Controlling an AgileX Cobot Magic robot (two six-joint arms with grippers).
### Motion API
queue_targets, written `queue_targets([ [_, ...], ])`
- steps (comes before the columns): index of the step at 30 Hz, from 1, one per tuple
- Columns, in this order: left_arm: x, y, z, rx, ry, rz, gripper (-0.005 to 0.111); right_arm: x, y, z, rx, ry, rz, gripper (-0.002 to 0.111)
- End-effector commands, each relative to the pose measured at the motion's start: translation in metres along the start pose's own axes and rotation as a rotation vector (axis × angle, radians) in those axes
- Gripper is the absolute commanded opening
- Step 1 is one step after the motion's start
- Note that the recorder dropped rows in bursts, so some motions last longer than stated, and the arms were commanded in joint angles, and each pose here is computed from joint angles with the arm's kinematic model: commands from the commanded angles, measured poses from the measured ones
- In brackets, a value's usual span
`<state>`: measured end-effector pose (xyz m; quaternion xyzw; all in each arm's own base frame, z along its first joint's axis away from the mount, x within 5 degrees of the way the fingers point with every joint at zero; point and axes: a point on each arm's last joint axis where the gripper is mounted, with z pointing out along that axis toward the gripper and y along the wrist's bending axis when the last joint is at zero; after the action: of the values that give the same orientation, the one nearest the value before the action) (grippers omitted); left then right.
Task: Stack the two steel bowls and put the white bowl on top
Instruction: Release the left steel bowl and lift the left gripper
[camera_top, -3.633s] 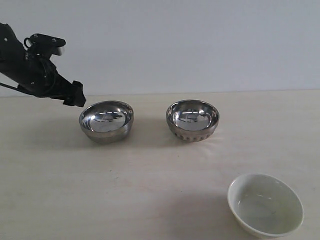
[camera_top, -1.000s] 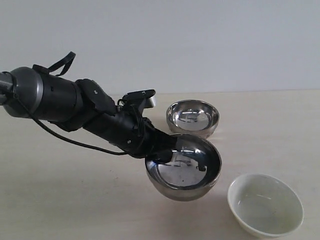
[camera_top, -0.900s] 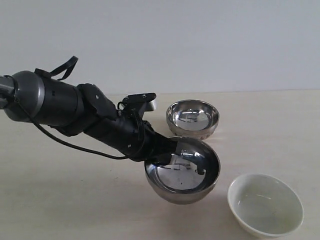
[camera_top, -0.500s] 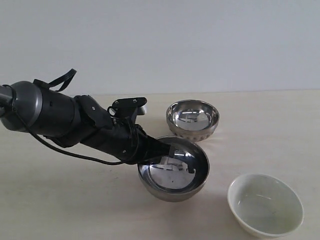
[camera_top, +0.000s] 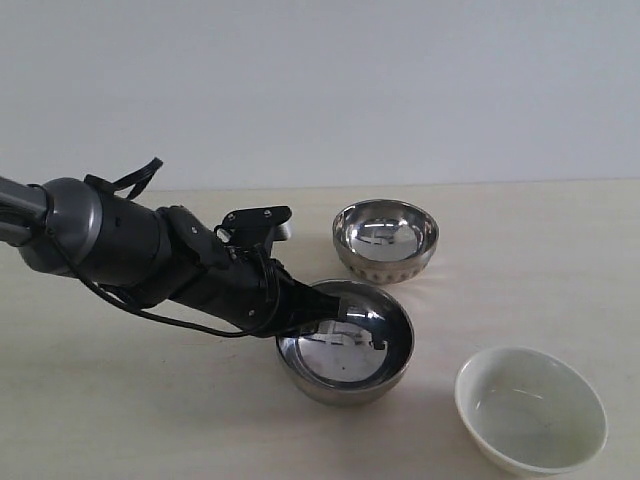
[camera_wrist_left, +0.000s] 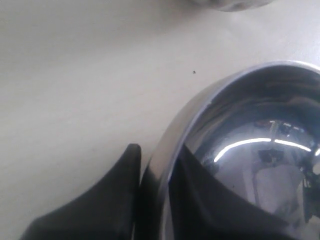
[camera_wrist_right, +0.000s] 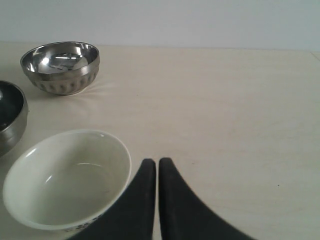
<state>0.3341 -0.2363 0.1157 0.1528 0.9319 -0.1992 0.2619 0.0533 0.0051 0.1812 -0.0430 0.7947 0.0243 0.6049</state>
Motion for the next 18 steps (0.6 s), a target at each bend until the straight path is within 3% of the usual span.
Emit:
queue_targets([
  [1, 0.0015, -0.0030, -0.0010, 0.013, 0.010, 0.013, 0.004, -0.0010, -0.0002, -0.0003, 0.003, -0.015, -0.001, 0.000],
  [6, 0.0021, -0.0035, -0.0010, 0.019, 0.017, 0.013, 0.007, -0.0010, -0.0002, -0.0003, 0.003, -0.015, -0.001, 0.000],
  [13, 0.0027, -0.0039, -0.0011, 0.024, 0.024, 0.015, 0.048, -0.0010, -0.0002, -0.0003, 0.003, -0.015, -0.001, 0.000],
  [18, -0.0064, -0.0047, -0.0039, 0.048, 0.018, 0.027, 0.055, -0.0010, -0.0002, -0.0003, 0.003, -0.015, -0.001, 0.000],
])
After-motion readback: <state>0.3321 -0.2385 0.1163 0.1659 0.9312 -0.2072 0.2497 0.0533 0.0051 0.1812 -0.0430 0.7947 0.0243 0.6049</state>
